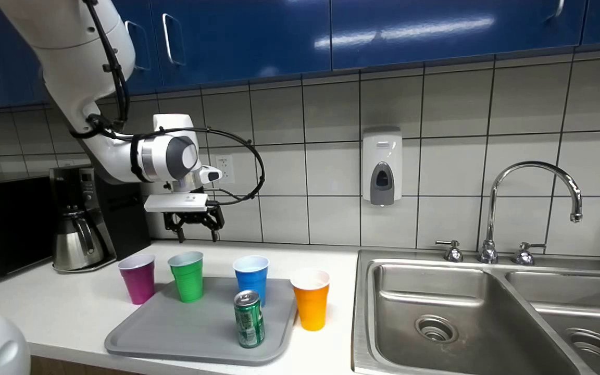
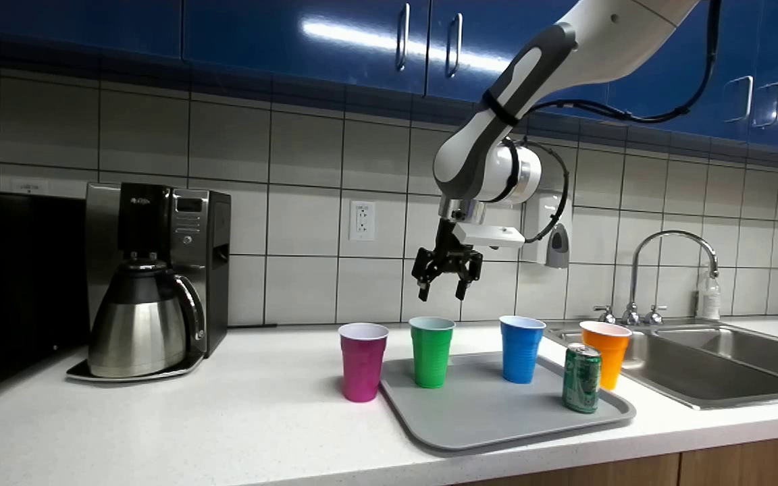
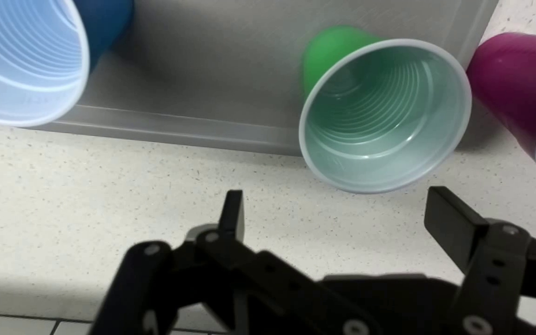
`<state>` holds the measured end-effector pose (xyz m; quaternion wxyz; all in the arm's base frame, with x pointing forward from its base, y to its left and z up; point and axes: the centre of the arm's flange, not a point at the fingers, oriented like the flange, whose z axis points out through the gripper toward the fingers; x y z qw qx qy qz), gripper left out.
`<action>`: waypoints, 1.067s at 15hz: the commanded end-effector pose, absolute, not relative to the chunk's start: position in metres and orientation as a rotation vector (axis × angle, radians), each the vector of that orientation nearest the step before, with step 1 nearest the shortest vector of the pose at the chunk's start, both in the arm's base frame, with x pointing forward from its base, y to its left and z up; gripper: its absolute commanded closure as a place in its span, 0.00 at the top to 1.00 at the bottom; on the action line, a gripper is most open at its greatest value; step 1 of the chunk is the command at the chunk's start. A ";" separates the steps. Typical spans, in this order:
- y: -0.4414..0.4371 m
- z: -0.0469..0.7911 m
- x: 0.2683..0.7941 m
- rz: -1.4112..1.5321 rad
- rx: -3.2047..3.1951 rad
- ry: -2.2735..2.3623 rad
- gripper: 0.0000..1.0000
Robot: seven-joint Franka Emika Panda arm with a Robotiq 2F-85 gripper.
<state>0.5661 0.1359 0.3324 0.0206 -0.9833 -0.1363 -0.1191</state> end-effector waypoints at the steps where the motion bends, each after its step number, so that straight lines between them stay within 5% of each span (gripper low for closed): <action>1: 0.136 0.332 0.566 -0.369 -3.049 -0.423 1.00; 16: 0.160 0.335 0.557 -0.401 -3.042 -0.408 1.00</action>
